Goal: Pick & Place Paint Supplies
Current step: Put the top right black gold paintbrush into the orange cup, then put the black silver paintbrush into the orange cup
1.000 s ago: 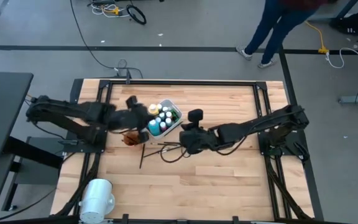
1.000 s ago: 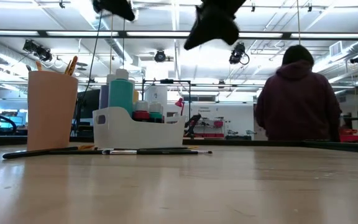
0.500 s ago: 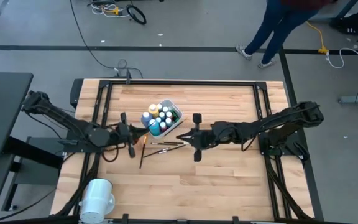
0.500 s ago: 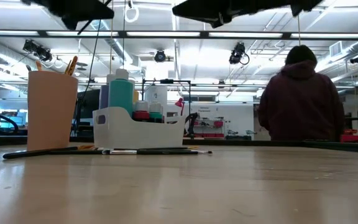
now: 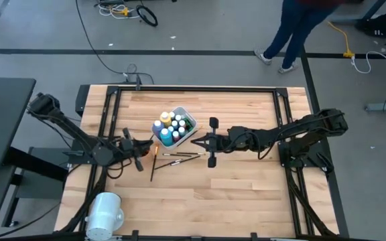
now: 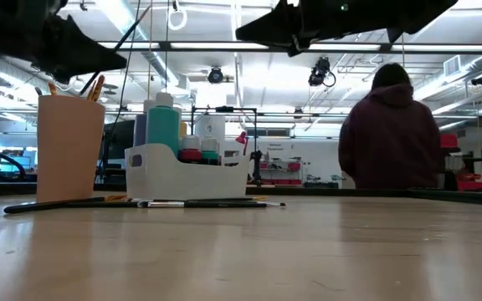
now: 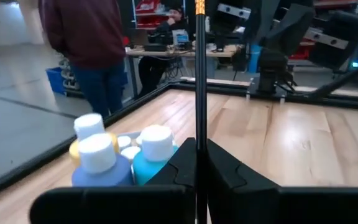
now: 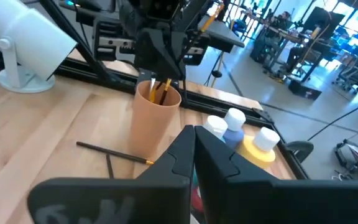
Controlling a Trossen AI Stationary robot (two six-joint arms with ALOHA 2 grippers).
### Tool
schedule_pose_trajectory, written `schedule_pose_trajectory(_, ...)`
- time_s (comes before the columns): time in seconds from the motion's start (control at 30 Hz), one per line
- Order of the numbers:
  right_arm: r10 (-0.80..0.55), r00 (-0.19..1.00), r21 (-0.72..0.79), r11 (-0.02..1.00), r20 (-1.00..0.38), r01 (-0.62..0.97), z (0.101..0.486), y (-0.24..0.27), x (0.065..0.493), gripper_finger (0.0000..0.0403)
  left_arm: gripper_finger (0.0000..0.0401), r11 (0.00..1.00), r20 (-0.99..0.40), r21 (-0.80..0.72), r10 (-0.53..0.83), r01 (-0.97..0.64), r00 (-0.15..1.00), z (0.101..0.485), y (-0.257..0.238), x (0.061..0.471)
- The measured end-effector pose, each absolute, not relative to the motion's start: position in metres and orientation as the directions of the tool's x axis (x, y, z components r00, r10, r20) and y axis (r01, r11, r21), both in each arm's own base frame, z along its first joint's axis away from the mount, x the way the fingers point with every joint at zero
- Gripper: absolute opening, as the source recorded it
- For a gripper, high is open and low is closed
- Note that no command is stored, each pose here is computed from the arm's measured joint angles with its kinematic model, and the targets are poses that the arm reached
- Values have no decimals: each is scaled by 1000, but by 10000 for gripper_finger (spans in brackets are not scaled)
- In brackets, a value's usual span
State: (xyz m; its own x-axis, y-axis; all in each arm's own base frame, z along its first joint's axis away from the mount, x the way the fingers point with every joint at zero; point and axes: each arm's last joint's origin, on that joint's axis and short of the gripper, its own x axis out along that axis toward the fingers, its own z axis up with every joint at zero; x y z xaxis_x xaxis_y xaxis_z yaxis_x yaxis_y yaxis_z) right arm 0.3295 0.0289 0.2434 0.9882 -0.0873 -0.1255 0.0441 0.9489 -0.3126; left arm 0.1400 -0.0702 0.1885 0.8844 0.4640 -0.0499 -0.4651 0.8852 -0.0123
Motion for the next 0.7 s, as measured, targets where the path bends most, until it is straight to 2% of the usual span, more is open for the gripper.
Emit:
schedule_pose_trajectory(0.37, -87, 990, -311, 949, -113, 48, 245, 29, 330, 13, 22, 844, -78, -78, 525, -531, 847, 164, -66, 133)
schedule_pose_trajectory(0.57, -86, 990, -311, 949, -112, 47, 245, 29, 330, 13, 47, 800, -65, -105, 587, -590, 807, 164, -64, 131)
schedule_pose_trajectory(0.7, -86, 990, -311, 949, -112, 47, 245, 29, 330, 13, 61, 805, -67, -103, 581, -585, 811, 164, -64, 131)
